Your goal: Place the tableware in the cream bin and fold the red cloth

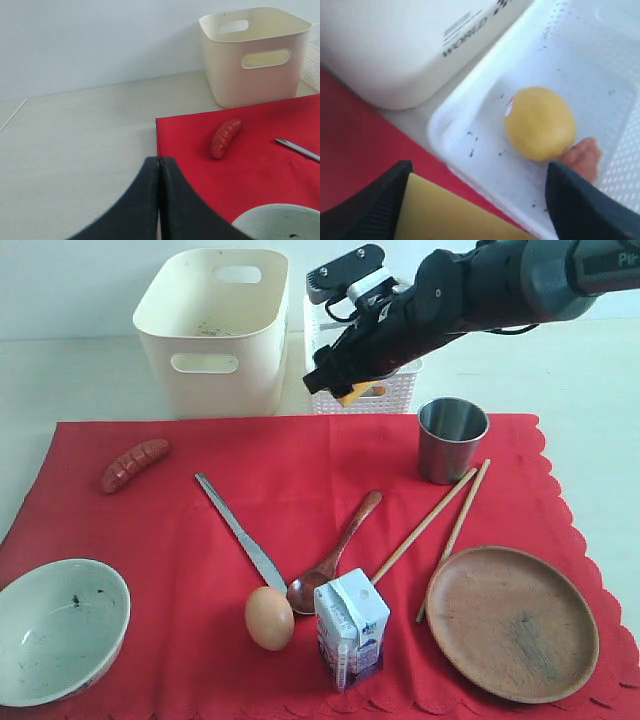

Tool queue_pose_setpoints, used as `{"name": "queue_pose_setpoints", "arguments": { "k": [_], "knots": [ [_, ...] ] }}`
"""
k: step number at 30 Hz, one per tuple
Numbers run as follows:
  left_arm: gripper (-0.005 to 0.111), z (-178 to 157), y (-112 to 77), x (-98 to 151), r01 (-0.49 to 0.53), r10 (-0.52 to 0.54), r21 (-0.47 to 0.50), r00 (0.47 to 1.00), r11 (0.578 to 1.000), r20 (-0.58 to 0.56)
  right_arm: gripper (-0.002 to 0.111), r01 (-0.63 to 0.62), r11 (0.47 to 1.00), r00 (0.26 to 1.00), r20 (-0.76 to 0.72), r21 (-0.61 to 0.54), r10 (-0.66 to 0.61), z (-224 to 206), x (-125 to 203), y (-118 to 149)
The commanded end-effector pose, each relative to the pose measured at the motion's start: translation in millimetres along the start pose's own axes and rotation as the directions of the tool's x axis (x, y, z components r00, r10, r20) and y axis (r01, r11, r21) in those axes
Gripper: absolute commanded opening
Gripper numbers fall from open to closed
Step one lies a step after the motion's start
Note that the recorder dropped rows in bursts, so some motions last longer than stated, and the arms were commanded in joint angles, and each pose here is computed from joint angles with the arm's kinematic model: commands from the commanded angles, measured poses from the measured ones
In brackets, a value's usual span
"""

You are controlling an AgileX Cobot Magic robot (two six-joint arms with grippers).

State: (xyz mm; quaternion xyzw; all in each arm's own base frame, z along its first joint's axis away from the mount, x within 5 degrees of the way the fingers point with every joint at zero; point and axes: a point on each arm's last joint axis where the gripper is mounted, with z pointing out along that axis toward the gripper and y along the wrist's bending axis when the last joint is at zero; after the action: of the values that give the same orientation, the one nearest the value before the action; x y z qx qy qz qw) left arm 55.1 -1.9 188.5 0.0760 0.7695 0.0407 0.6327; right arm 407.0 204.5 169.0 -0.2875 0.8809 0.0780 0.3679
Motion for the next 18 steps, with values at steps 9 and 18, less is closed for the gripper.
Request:
{"name": "queue_pose_setpoints", "arguments": {
  "k": [9,18],
  "knots": [
    [0.0,0,0.1,0,0.006,-0.006,-0.003,1.0,1.0,0.009,0.0,-0.114,0.987,0.961,0.264,0.113,0.081,6,-14,-28],
    [0.0,0,0.1,0,0.006,-0.006,-0.003,1.0,1.0,0.009,0.0,-0.121,0.982,0.947,0.313,0.148,0.07,32,-1,-30]
  ]
}}
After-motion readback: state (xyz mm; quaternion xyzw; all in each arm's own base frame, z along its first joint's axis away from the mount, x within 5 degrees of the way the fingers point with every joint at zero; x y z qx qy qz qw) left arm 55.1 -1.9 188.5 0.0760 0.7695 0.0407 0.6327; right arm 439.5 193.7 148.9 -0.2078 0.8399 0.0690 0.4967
